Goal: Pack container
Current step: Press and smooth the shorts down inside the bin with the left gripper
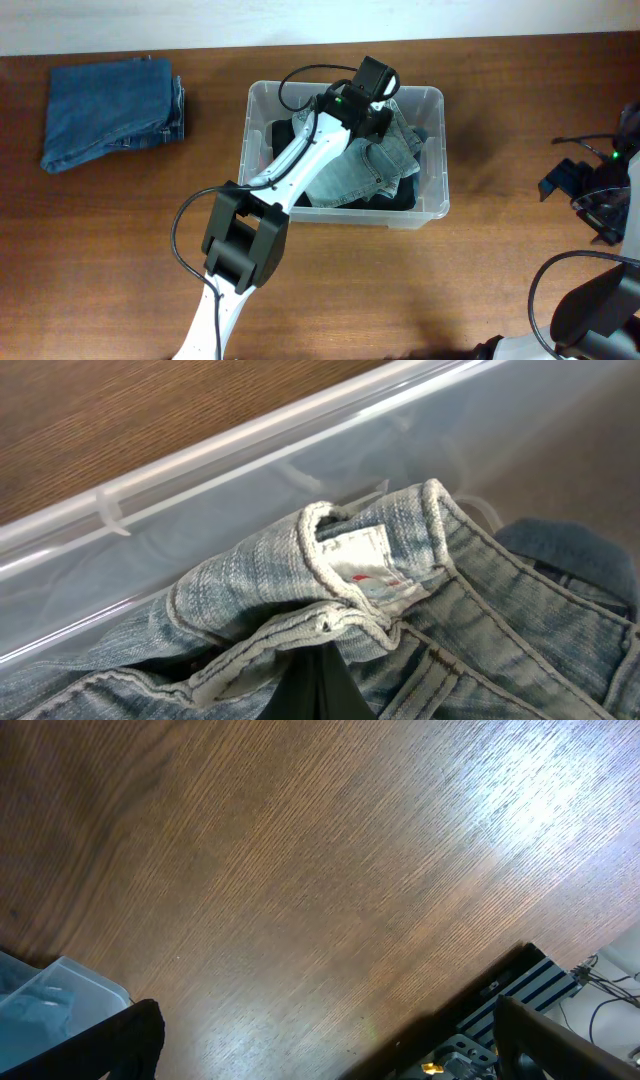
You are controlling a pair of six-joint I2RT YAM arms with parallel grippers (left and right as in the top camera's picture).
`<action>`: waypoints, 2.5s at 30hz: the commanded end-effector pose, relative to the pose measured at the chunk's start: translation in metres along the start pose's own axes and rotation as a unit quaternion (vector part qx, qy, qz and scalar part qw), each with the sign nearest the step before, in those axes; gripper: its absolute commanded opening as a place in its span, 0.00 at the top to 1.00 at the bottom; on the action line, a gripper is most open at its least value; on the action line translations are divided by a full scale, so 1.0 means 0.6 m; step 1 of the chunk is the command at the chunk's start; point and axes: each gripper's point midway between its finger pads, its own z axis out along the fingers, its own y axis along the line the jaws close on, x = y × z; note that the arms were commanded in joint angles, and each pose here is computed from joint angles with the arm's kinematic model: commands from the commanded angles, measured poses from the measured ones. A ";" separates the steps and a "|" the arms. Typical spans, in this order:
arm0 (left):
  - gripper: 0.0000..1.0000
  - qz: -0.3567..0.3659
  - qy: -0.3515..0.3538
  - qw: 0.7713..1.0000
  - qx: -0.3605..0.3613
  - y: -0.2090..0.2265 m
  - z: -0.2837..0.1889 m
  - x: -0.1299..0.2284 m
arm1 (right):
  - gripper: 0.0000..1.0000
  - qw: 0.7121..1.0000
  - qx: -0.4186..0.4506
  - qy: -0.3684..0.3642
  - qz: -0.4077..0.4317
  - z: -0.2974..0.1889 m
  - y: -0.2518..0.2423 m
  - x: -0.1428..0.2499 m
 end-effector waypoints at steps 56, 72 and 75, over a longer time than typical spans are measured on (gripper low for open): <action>0.99 0.003 -0.012 1.000 -0.003 0.007 0.043 0.001 | 0.02 1.000 0.000 -0.002 0.006 -0.001 -0.002 0.000; 0.99 0.002 -0.071 0.997 0.005 -0.004 -0.176 -0.083 | 0.02 1.000 0.000 -0.002 0.006 -0.001 -0.002 0.000; 0.99 -0.012 -0.017 1.000 0.011 -0.013 -0.198 -0.039 | 0.02 1.000 0.000 -0.002 0.006 -0.001 -0.002 0.000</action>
